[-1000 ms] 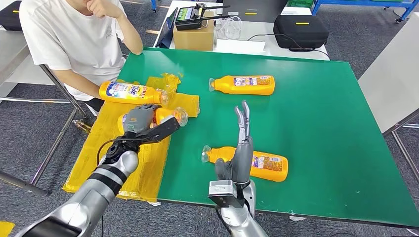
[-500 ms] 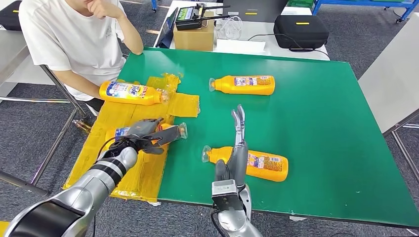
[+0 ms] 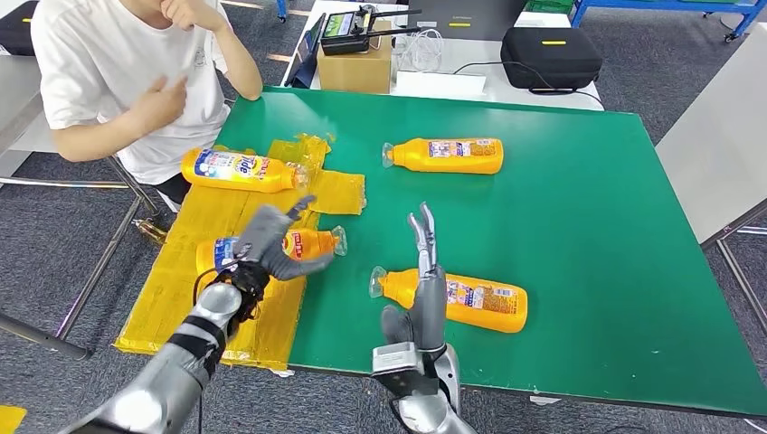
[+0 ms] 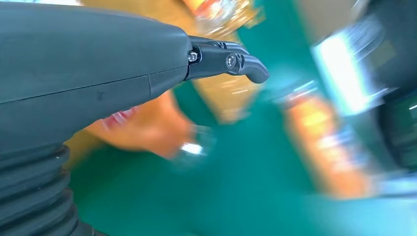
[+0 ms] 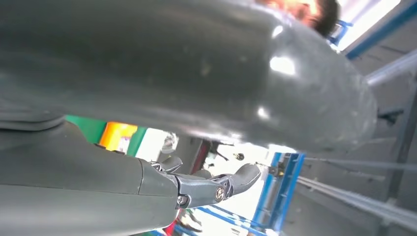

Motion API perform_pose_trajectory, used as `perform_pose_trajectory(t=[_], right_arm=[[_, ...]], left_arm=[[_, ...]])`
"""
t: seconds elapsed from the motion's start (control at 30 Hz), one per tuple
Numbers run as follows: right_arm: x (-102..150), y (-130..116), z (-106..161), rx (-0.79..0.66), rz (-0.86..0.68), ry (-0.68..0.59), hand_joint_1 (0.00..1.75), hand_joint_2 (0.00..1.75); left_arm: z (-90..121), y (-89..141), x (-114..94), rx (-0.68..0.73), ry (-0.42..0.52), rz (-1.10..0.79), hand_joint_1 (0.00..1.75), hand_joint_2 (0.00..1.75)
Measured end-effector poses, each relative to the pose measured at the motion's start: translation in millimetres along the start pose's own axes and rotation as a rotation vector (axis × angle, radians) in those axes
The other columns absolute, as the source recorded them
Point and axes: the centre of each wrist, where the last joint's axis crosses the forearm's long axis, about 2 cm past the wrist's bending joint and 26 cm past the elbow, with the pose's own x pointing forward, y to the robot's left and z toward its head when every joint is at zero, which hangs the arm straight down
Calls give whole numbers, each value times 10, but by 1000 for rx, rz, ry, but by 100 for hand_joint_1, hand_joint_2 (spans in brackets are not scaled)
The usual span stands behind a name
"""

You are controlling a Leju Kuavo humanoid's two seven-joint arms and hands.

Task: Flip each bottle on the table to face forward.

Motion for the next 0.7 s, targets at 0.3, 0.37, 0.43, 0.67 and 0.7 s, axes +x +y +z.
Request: perform_pose_trajectory(t=[0.3, 0.37, 0.43, 0.67, 0.7], right_arm=[[-168, -208, 277, 179, 364, -14, 0, 175], [-205, -257, 331, 199, 427, 28, 0, 175], [-249, -301, 397, 219, 483, 90, 0, 175], [-433, -544, 712, 272, 609, 281, 0, 175], [-454, -585, 740, 279, 635, 289, 0, 175]], left_arm=[[520, -196, 329, 385, -288, 503, 0, 175], [623, -203, 358, 428, -310, 535, 0, 175], [728, -207, 370, 462, -324, 549, 0, 175], [1069, -268, 407, 511, -371, 507, 0, 175], [1098, -281, 418, 513, -378, 495, 0, 175]])
